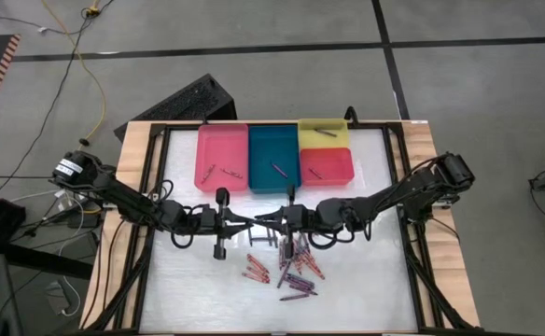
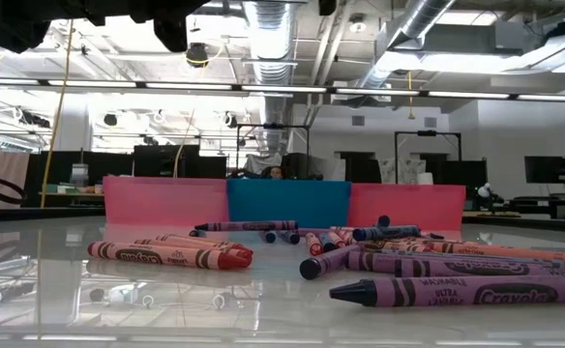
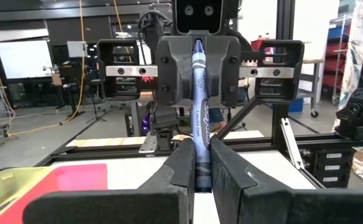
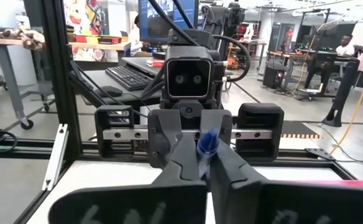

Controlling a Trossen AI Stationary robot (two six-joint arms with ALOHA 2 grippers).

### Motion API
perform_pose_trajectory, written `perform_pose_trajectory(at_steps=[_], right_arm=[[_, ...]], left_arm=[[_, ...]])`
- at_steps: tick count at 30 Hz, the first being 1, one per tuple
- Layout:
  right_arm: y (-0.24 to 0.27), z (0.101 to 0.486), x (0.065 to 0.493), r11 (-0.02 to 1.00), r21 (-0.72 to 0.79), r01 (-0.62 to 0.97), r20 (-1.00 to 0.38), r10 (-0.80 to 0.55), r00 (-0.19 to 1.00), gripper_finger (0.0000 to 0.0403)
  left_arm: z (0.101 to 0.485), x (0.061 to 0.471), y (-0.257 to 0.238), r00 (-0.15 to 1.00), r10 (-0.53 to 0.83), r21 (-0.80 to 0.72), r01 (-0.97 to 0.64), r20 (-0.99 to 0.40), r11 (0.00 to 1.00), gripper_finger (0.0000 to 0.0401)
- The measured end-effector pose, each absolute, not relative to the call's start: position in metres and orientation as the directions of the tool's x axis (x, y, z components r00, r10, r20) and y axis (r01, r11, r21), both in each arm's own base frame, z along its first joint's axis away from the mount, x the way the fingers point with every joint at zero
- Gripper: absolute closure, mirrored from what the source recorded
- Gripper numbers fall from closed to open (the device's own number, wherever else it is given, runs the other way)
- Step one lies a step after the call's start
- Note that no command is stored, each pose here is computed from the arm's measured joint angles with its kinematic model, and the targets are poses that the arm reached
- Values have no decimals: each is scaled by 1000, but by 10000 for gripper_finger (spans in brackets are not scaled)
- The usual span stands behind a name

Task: Sort crayons
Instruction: Put the blue crayon into the yellow bin

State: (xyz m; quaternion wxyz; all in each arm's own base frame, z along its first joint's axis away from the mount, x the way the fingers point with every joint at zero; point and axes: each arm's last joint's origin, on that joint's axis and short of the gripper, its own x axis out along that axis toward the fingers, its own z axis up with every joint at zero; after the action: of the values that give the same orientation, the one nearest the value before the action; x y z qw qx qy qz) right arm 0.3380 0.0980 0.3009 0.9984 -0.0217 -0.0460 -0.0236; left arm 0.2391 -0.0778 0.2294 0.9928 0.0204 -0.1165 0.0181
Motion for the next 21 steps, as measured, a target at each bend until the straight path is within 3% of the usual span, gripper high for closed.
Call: perform_pose_trajectory(at_steps=[10, 15, 21], right_arm=[[97, 299, 338, 997, -43, 64, 84, -60, 995, 393], [97, 301, 337, 991, -56, 121, 96, -116, 989, 394], [97, 302, 333, 930, -151, 335, 83, -326, 942, 394]], left_arm=[[224, 240, -77, 981, 77, 10, -80, 178, 997, 371], [215, 241, -77, 992, 88, 32, -91, 88, 995, 311], [201, 241, -73, 975, 217, -24, -218, -44, 976, 230]])
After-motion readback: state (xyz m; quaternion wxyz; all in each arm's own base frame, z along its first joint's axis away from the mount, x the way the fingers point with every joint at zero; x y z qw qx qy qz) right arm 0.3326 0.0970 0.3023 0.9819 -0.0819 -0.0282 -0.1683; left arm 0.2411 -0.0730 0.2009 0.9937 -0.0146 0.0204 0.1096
